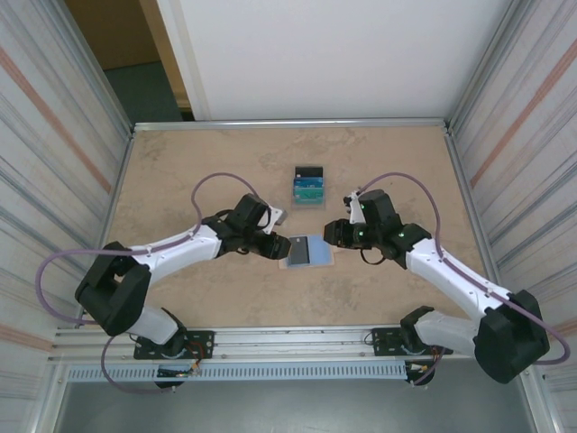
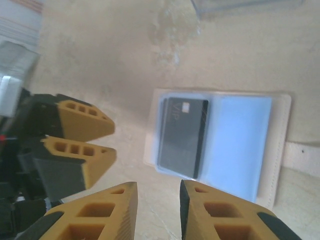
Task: Take the credit cards out of the card holder
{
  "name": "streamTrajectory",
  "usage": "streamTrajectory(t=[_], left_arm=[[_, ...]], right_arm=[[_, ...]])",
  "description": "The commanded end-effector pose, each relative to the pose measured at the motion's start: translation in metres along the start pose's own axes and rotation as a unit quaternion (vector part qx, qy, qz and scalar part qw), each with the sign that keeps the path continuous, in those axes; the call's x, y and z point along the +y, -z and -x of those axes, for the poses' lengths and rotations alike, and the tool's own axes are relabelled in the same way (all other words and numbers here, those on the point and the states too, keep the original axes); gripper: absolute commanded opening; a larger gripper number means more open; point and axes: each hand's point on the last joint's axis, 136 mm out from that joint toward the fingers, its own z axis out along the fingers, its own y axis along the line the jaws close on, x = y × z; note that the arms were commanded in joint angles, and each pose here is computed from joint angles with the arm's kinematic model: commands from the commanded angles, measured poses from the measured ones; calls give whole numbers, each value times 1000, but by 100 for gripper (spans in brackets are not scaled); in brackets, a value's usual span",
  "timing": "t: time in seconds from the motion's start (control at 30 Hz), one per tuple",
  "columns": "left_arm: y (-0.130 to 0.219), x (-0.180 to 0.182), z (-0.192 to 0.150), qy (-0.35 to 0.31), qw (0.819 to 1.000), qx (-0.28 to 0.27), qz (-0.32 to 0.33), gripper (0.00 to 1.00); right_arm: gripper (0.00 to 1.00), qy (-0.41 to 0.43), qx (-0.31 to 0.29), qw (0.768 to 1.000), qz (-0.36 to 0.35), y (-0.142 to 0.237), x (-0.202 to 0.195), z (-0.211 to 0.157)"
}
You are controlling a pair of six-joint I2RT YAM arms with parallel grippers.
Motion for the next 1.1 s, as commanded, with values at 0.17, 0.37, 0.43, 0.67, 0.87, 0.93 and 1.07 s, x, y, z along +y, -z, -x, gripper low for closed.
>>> streamTrajectory(t=[0.17, 0.37, 0.43, 0.67, 0.87, 0.93, 1.07], left_arm=[[-23, 3, 0, 32, 999, -36, -20, 38], [-34, 9, 5, 15, 999, -30, -2, 37], [-38, 11, 6, 8, 1000, -24, 4, 37], [-48, 11, 3, -4, 1000, -8, 10, 35], [-48, 18, -2, -24, 999, 7, 46, 34], [-49, 19, -2, -33, 998, 14, 58, 34], [-51, 24, -5, -47, 995, 31, 86, 34]], right_arm=[[27, -62, 58, 996, 0, -33, -22, -26], [25, -82, 81, 993, 4, -54, -28, -32], [25, -86, 90, 992, 8, -62, -29, -33], [22, -102, 113, 988, 12, -85, -36, -38], [22, -104, 117, 988, 11, -94, -40, -37], [21, -106, 116, 987, 11, -96, -42, -37], [20, -112, 114, 987, 17, -101, -43, -36]])
